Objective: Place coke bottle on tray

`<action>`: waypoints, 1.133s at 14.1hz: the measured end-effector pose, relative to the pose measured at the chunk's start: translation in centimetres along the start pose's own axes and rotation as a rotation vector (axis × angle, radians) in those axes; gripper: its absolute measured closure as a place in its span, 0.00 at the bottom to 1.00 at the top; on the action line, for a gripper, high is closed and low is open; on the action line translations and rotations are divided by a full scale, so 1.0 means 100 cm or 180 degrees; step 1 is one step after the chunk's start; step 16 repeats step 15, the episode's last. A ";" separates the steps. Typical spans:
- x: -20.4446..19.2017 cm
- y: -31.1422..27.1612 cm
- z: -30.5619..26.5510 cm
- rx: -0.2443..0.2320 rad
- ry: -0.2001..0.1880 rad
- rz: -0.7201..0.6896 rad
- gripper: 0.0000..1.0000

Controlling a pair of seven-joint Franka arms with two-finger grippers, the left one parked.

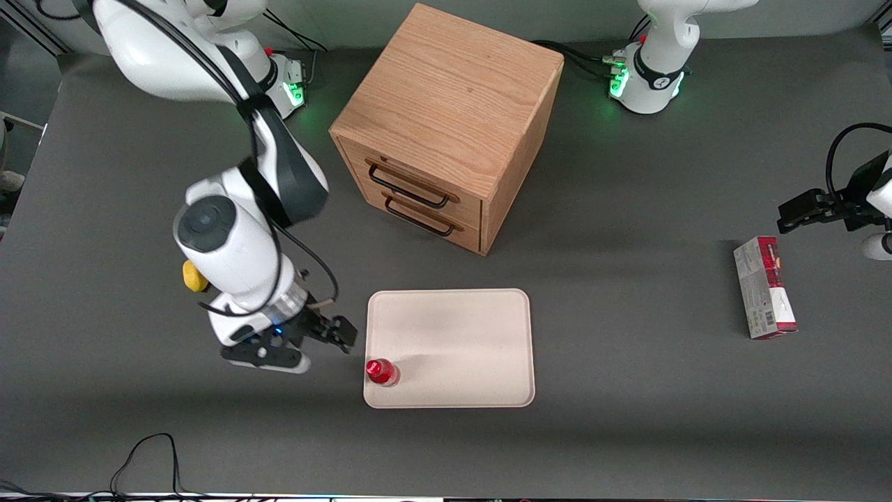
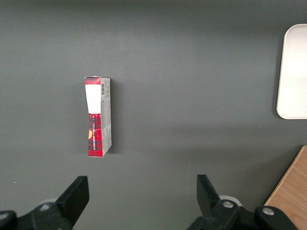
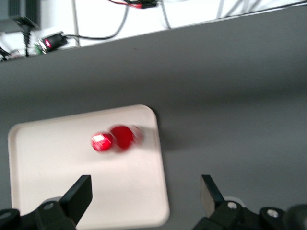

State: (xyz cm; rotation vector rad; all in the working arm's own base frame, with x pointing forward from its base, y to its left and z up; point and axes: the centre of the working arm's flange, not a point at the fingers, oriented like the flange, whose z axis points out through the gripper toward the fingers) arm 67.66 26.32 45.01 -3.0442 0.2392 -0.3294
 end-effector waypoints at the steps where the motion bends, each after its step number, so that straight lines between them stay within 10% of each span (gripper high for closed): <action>1: -0.004 0.015 -0.020 -0.0072 -0.0061 -0.0035 0.00; 5: -0.018 0.103 -0.105 -0.0310 -0.0322 -0.0229 0.00; 10: -0.058 0.231 -0.185 -0.0179 -0.0551 -0.0057 0.00; 16: -0.074 0.241 -0.191 -0.0151 -0.0659 -0.0015 0.00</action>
